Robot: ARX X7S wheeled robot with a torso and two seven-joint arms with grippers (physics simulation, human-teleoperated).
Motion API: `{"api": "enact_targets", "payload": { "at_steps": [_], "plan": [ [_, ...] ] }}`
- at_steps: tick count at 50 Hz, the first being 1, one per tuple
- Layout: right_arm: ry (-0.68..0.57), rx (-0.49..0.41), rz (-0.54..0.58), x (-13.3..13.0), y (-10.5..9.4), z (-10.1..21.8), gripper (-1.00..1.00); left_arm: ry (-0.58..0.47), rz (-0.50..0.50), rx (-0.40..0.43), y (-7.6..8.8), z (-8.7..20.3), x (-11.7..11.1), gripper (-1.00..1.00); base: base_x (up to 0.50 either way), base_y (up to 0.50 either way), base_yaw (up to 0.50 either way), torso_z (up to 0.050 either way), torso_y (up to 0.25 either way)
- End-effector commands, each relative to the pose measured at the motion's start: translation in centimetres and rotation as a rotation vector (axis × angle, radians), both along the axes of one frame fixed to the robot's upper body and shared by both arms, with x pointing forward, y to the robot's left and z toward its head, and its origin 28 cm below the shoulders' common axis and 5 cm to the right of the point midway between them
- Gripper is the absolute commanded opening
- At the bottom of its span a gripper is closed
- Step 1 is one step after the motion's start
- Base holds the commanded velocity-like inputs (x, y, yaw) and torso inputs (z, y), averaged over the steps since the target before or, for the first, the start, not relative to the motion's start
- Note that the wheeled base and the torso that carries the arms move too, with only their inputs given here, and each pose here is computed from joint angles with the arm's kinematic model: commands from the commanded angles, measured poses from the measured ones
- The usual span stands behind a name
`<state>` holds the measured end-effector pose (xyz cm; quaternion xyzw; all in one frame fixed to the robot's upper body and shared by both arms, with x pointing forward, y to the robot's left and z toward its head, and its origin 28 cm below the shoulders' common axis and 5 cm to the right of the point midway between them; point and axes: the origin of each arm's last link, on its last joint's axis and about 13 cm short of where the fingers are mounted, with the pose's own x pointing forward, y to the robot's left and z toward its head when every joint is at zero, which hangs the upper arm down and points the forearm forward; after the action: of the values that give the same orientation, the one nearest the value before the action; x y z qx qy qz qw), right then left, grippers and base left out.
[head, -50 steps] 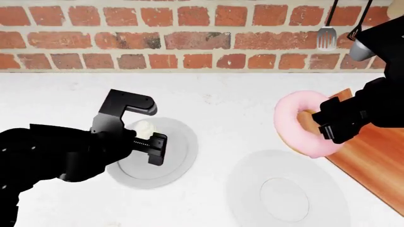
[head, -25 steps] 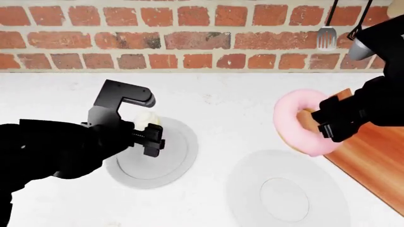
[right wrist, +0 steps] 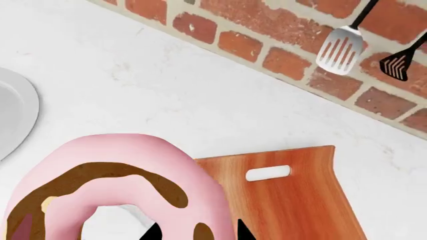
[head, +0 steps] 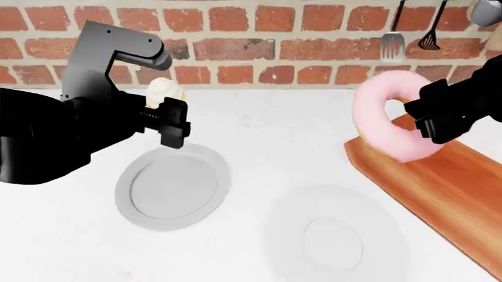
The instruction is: Move the dessert items from the plate to the tray.
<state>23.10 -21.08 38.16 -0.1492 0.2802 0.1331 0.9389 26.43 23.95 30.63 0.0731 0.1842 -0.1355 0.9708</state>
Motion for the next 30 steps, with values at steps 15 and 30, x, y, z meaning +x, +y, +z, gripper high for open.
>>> {"api": "enact_targets", "payload": {
  "at_steps": [15,30],
  "plan": [
    [-0.034,0.004,-0.005,-0.4,-0.2,0.4,-1.0,-0.056,-0.013,-0.022,0.0,1.6,-0.3,-1.0,-0.15,-0.46,0.0,0.0,0.0],
    [-0.025,0.012,0.004,0.0,-0.1,-0.3,-1.0,-0.079,-0.04,-0.031,-0.3,1.8,0.0,-1.0,-0.15,-0.5,0.0,0.0,0.0]
  ]
}}
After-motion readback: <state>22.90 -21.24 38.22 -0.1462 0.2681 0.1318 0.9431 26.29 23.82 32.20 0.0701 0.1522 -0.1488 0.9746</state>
